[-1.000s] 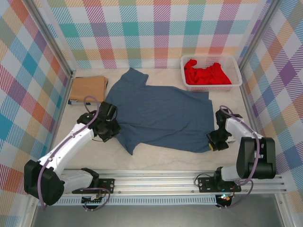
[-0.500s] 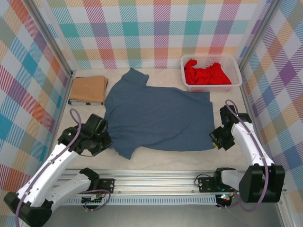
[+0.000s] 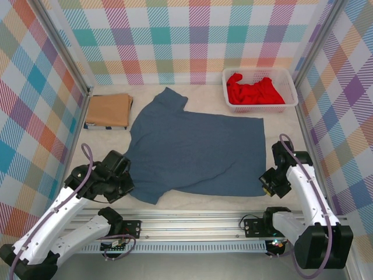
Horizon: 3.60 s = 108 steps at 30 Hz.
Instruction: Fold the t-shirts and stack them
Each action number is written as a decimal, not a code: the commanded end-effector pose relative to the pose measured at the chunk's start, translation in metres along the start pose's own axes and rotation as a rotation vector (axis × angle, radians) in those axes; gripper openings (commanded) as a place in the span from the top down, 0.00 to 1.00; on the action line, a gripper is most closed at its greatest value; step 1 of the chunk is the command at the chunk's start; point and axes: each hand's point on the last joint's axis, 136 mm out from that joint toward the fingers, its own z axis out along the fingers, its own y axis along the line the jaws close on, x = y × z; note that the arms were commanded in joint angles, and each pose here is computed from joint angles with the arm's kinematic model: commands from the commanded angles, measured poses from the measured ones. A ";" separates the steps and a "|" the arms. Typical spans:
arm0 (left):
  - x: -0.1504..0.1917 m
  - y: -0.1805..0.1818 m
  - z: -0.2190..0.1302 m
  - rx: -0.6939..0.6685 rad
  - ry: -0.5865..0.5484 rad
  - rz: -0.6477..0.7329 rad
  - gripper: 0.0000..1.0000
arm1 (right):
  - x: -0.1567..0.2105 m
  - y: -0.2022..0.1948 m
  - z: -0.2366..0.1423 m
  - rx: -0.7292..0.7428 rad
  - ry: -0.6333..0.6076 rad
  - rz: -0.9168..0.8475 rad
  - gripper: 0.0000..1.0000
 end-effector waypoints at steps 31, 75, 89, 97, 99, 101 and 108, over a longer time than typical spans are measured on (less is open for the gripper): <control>-0.174 -0.125 0.046 -0.055 -0.215 0.107 1.00 | -0.071 0.064 0.018 0.046 0.044 -0.031 1.00; -0.226 -0.127 0.070 -0.153 -0.265 0.138 1.00 | -0.119 0.108 0.029 0.023 0.026 -0.065 1.00; -0.235 -0.133 0.085 -0.157 -0.257 0.147 1.00 | -0.126 0.119 0.035 0.013 0.039 -0.069 1.00; -0.246 -0.139 0.083 -0.167 -0.277 0.149 1.00 | -0.131 0.123 0.034 0.012 0.033 -0.068 1.00; -0.247 -0.144 0.083 -0.152 -0.276 0.152 1.00 | -0.132 0.124 0.035 0.016 0.036 -0.068 1.00; -0.248 -0.145 0.086 -0.149 -0.271 0.154 1.00 | -0.132 0.123 0.037 0.023 0.039 -0.066 1.00; -0.254 -0.150 0.101 -0.161 -0.256 0.174 1.00 | -0.132 0.119 0.043 0.054 0.045 -0.055 1.00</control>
